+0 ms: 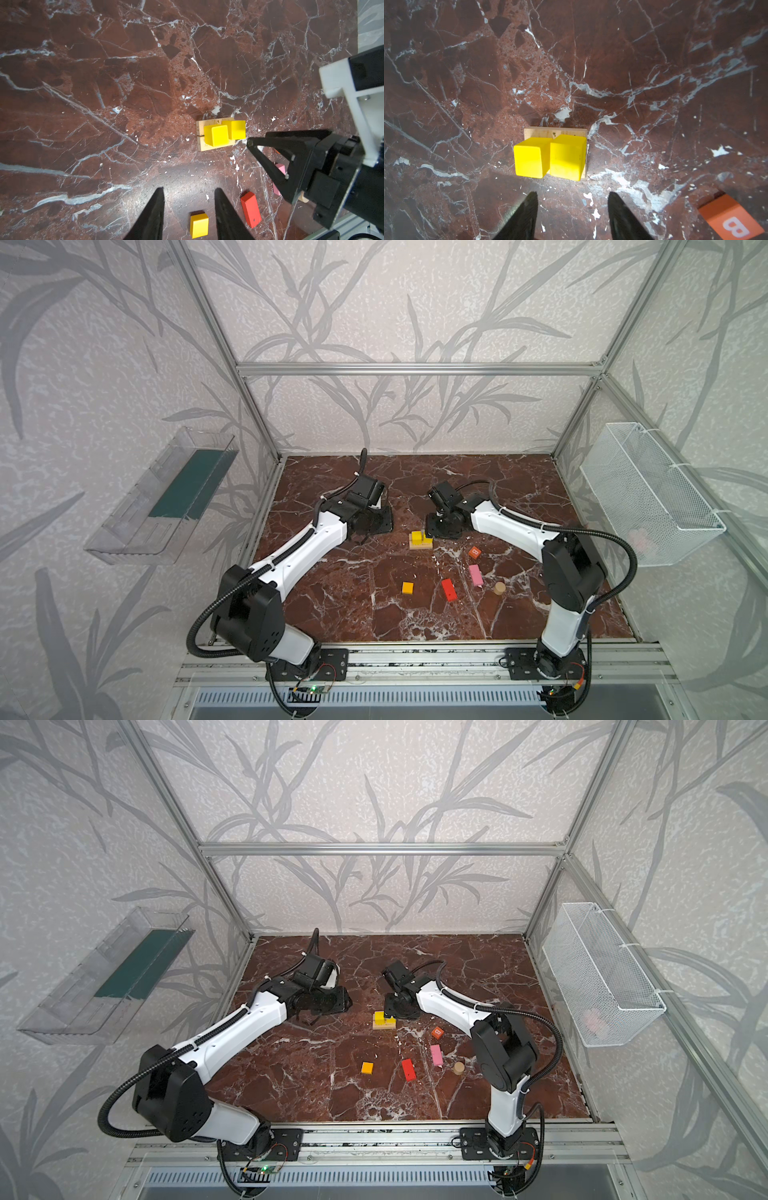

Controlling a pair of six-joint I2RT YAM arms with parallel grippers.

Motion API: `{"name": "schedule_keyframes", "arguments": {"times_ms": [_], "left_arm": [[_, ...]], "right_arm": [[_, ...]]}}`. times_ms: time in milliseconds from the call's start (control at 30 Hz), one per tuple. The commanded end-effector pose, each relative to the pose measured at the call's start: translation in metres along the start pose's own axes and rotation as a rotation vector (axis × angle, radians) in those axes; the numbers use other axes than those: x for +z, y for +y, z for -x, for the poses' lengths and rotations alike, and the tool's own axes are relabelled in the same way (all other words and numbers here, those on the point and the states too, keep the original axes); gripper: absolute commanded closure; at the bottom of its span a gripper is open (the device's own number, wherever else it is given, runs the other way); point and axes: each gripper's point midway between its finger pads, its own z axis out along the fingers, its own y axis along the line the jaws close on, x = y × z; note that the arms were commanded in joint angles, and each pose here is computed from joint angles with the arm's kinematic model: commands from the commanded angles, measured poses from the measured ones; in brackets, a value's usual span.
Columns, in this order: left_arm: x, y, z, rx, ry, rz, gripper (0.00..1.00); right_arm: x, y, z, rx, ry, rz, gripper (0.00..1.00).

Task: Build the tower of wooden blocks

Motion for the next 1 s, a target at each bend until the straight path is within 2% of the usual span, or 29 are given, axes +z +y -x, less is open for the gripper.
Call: {"name": "schedule_keyframes", "arguments": {"times_ms": [0,400,967], "left_arm": [[0.005,-0.010,0.003,0.010,0.011,-0.002,0.61],[0.043,-0.034,-0.009,0.025,0.123,-0.028,0.61],[0.080,-0.041,-0.020,0.035,0.221,-0.001,0.61]], "right_arm": [[-0.012,0.005,0.004,-0.009,-0.032,0.062,0.41],[-0.012,0.008,0.005,0.000,-0.038,0.245,0.42],[0.005,0.003,0.010,0.028,0.001,0.270,0.43]]}}
